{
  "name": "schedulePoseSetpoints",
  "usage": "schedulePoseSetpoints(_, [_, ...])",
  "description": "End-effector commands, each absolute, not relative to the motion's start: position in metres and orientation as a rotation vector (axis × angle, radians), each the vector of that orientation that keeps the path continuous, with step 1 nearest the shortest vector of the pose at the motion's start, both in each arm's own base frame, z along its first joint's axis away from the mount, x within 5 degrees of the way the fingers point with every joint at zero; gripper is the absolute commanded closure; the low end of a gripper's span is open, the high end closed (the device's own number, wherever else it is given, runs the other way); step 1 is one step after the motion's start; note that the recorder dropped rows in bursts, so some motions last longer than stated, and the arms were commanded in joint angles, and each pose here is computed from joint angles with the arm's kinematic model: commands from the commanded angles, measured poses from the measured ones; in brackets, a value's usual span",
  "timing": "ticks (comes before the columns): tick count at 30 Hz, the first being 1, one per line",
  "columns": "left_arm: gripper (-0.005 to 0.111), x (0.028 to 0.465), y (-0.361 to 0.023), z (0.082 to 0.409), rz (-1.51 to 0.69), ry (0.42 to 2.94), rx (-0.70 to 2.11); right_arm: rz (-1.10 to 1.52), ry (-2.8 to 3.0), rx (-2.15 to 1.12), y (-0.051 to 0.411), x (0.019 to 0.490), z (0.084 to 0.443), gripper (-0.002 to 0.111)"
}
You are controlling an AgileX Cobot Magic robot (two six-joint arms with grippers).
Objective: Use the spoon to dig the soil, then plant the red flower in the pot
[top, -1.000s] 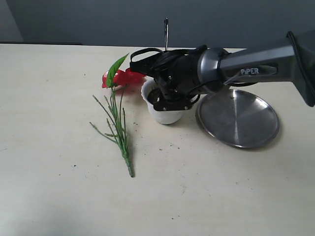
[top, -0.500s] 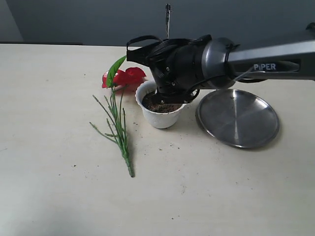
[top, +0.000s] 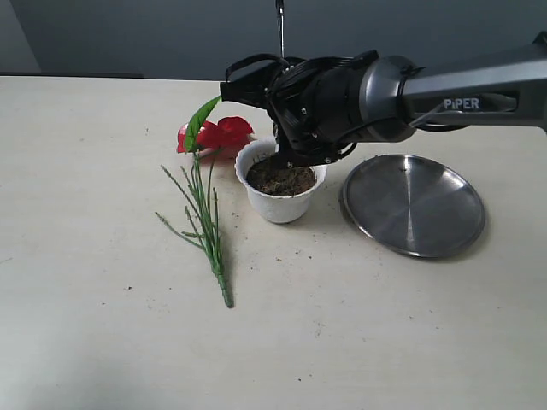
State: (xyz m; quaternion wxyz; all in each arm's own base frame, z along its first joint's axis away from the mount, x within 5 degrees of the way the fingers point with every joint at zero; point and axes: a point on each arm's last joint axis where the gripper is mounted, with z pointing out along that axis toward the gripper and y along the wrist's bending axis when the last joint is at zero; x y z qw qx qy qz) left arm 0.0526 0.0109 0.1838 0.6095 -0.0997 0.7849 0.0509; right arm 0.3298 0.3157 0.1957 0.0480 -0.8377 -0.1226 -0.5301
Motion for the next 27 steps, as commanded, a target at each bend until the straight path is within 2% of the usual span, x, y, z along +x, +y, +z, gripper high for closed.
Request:
schedulePoseSetpoints(1, [0.107,0.053,0.011,0.183,0.118,1.806,-0.230,-1.576,-0.358,-2.560,0.318,0.332,0.190,0.109])
schedulePoseSetpoints(27, [0.107,0.053,0.011,0.183,0.118,1.806,-0.230,-1.424,-0.250,-2.665,0.315,0.327,0.173,0.109])
